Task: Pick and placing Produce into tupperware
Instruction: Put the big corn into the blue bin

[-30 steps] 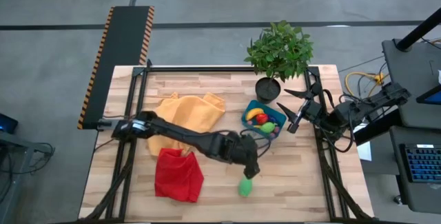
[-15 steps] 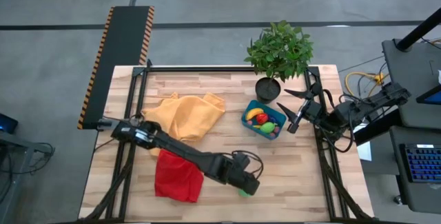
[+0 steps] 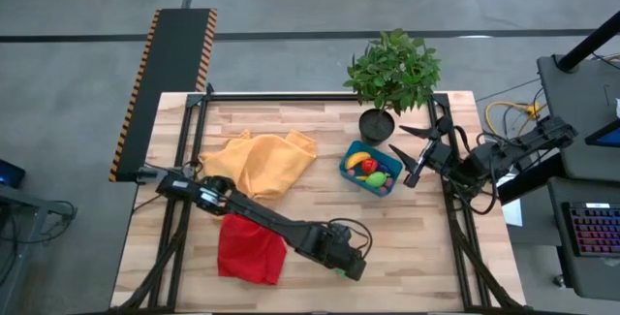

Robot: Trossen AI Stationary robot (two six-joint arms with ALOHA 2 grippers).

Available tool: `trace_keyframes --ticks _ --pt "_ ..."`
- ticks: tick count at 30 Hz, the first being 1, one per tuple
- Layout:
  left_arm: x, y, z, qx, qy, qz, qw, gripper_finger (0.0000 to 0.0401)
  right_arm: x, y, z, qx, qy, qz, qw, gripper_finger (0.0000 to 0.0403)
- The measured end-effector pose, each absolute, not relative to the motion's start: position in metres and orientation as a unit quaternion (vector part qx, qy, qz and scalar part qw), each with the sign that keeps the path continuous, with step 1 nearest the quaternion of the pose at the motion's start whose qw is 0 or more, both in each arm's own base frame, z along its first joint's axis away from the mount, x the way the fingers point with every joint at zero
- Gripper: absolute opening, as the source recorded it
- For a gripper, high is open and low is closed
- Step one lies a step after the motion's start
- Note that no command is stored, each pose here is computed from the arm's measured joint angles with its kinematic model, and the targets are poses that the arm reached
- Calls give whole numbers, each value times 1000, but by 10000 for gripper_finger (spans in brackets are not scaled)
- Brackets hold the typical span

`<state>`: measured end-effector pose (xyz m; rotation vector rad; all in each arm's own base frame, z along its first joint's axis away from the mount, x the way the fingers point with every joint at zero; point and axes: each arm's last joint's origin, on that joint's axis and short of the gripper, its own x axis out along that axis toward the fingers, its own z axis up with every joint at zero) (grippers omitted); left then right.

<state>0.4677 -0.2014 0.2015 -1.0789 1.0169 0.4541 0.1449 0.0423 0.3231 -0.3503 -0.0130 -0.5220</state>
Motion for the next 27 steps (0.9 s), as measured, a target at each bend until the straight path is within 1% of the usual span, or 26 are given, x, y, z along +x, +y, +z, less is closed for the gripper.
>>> trace_keyframes --ticks 12,27 --pt "470 -196 197 -491 469 206 705 349 145 43 320 -181 4 -255 950 238" --pt "471 -186 183 -503 496 202 678 349 145 43 319 -183 6 -254 950 238"
